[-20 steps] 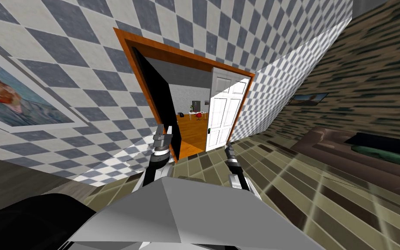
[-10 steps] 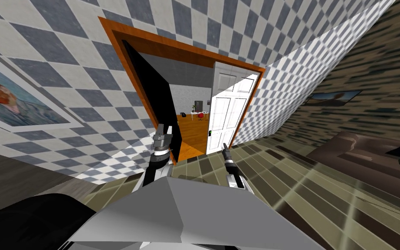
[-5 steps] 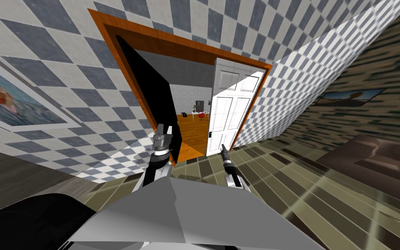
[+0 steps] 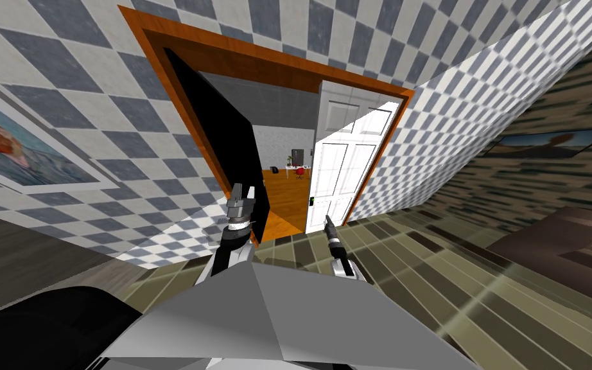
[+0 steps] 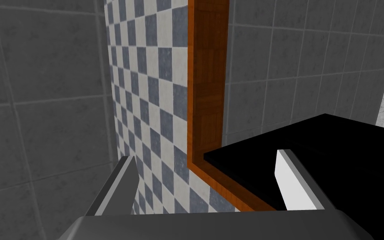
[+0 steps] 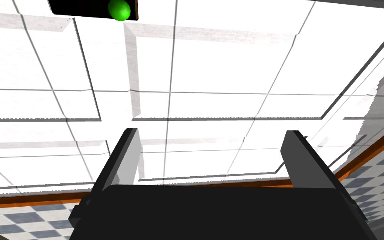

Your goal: Push the door open

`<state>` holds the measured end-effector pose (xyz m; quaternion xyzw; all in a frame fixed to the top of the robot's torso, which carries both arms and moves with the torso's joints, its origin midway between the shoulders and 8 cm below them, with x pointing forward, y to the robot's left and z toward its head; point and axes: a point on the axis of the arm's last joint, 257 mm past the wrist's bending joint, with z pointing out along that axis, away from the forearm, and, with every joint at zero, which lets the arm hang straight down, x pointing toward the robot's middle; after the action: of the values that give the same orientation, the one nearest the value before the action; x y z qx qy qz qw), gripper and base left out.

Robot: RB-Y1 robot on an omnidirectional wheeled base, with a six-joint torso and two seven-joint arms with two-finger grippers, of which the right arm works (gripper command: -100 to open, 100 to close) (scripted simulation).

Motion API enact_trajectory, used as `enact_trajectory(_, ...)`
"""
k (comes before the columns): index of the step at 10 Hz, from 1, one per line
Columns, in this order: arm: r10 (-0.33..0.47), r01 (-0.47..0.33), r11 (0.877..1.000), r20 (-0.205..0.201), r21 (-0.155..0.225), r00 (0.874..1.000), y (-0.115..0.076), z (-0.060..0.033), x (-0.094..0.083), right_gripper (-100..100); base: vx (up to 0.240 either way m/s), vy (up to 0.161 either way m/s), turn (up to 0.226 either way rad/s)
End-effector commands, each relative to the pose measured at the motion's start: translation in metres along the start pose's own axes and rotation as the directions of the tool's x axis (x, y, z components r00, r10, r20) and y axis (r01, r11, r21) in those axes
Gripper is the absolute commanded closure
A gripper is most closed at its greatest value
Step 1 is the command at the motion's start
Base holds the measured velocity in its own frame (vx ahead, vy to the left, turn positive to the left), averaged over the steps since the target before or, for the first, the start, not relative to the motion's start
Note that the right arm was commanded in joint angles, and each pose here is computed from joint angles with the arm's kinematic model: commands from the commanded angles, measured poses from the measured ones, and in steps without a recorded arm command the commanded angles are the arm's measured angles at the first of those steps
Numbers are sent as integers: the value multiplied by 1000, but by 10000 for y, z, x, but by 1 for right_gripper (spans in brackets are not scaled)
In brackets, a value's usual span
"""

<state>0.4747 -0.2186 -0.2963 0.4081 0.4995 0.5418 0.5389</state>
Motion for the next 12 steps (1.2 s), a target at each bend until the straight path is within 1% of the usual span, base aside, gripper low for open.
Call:
enact_trajectory(1, 7, -7, 1000, -9, 16, 1000, -96, -8, 67, -100, 136, -65, 78)
enact_trajectory(4, 16, -15, 999, -21, 39, 1000, -227, -17, 152, -100, 100, -56, 51)
enact_trajectory(5, 23, -22, 998, -28, 52, 999, -305, -24, 212, -100, 107, -78, 82)
enact_trajectory(8, 34, -31, 997, -39, 72, 999, -417, -39, 303, -100, 105, -62, 51)
enact_trajectory(9, 41, -37, 996, -46, 85, 998, -481, -49, 364, -100, 107, -77, 61)
enact_trajectory(12, 57, -50, 993, -59, 108, 997, -598, -71, 488, -100, 116, -75, 63)
